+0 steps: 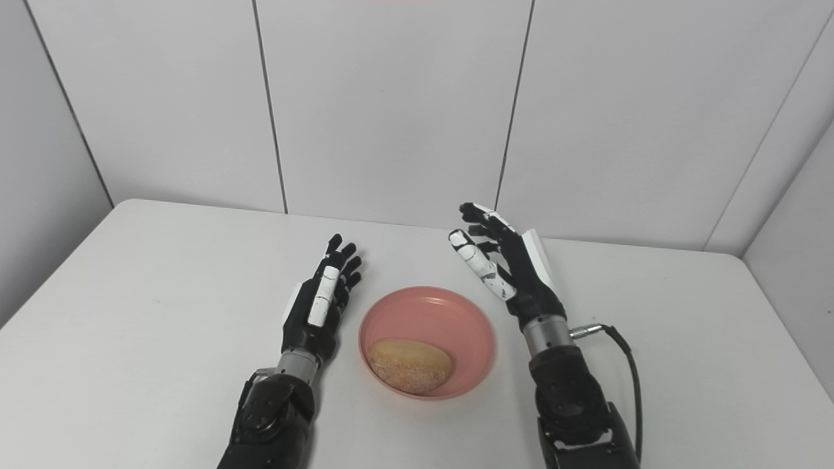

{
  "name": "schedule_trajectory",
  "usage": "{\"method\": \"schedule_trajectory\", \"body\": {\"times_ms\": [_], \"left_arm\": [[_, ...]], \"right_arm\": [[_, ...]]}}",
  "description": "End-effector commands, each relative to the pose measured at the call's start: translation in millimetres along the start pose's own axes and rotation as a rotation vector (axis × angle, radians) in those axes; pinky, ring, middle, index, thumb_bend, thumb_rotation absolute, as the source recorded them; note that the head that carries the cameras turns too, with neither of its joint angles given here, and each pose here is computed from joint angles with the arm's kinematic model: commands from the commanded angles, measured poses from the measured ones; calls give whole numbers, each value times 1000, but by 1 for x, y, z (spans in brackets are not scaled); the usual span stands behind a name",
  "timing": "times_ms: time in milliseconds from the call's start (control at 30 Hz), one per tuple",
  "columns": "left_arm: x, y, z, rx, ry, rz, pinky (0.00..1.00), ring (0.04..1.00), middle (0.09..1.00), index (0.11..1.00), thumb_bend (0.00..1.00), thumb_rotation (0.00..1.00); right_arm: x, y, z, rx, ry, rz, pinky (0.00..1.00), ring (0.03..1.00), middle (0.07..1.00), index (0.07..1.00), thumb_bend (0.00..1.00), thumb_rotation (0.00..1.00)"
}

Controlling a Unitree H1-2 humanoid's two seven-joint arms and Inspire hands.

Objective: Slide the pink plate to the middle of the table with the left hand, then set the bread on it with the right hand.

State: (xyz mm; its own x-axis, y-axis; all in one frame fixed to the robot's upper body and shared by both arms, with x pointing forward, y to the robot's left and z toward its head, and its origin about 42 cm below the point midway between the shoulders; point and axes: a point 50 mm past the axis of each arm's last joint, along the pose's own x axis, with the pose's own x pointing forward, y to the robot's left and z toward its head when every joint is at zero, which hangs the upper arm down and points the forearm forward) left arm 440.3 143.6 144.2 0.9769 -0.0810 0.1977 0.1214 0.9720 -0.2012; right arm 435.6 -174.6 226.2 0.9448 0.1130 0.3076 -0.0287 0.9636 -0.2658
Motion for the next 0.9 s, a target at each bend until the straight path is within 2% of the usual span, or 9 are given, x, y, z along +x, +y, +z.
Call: {"method": "schedule_trajectory", "body": {"times_ms": [0,100,200,400,600,733,867], "left_arm": [[2,-4,2,46,-37,19,1000,999,999,1000,813,781],[5,-11,4,87,-30,67,1000,1000,1000,991,819,802],[7,-19,8,130,1,98,1000,1000,1000,999,779,851],[12,-33,12,126,51,89,1000,1000,1000,1000,757,867],[15,-39,11,109,101,74,1000,1000,1000,1000,748,846],[16,-37,8,124,123,70,1000,1000,1000,1000,745,845],[16,-36,7,130,135,65,1000,1000,1000,1000,753,849]], "right_arm": [[2,1,4,79,-75,-58,753,793,840,827,793,1000],[-3,4,-16,146,-31,-117,763,791,823,828,811,1000],[-9,10,-36,234,33,-178,807,837,855,855,814,1000],[-23,24,-67,410,108,-301,891,898,904,888,799,1000],[-33,38,-86,470,173,-332,914,911,923,926,797,1000],[-37,46,-88,467,191,-342,922,915,926,931,777,1000],[-39,51,-88,443,199,-355,978,939,946,944,752,1000]]}}
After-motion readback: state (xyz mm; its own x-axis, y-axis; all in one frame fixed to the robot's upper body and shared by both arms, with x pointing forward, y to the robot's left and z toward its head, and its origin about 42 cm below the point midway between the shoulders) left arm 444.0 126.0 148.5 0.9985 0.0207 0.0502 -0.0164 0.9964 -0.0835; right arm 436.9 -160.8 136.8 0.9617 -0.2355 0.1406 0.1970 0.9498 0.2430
